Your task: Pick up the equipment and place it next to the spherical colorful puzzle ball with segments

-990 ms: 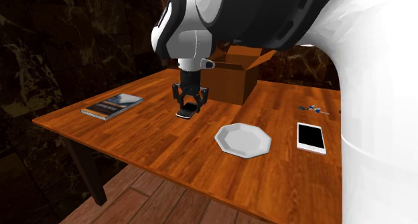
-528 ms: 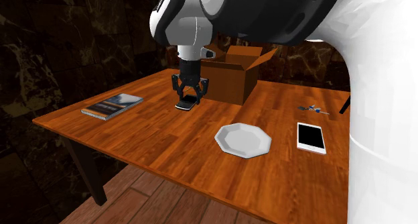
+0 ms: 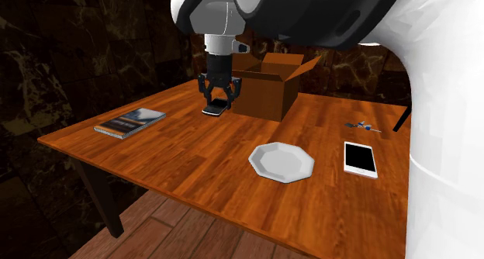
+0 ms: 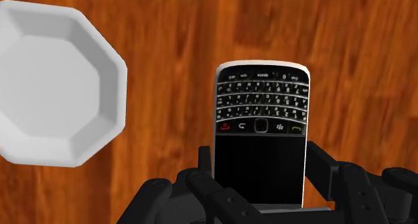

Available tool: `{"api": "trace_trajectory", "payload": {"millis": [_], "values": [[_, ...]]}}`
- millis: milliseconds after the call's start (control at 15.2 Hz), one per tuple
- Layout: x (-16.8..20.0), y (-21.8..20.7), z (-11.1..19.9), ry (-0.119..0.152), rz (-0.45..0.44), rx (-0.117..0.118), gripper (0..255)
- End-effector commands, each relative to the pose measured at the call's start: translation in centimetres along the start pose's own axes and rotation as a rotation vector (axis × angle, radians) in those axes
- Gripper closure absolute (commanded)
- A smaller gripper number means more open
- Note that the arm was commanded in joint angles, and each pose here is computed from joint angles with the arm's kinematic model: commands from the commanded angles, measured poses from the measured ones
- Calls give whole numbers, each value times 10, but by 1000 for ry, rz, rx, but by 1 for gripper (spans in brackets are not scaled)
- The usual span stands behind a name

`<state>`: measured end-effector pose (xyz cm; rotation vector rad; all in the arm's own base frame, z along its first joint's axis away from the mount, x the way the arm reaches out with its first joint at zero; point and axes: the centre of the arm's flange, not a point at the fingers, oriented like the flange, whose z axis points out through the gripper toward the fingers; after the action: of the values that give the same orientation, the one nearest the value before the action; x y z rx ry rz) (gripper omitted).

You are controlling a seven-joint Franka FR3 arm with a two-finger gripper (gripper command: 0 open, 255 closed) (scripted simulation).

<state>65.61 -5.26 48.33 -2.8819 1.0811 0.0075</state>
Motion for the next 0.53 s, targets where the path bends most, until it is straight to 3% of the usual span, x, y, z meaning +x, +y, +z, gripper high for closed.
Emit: {"api": "trace_trajectory", "payload": {"millis": [0,132,462], "values": [[-1,-1,-11,0,0,0,255],[-1,-2,-18,0,0,0,255],[21,60,-22,0,0,0,255]]}}
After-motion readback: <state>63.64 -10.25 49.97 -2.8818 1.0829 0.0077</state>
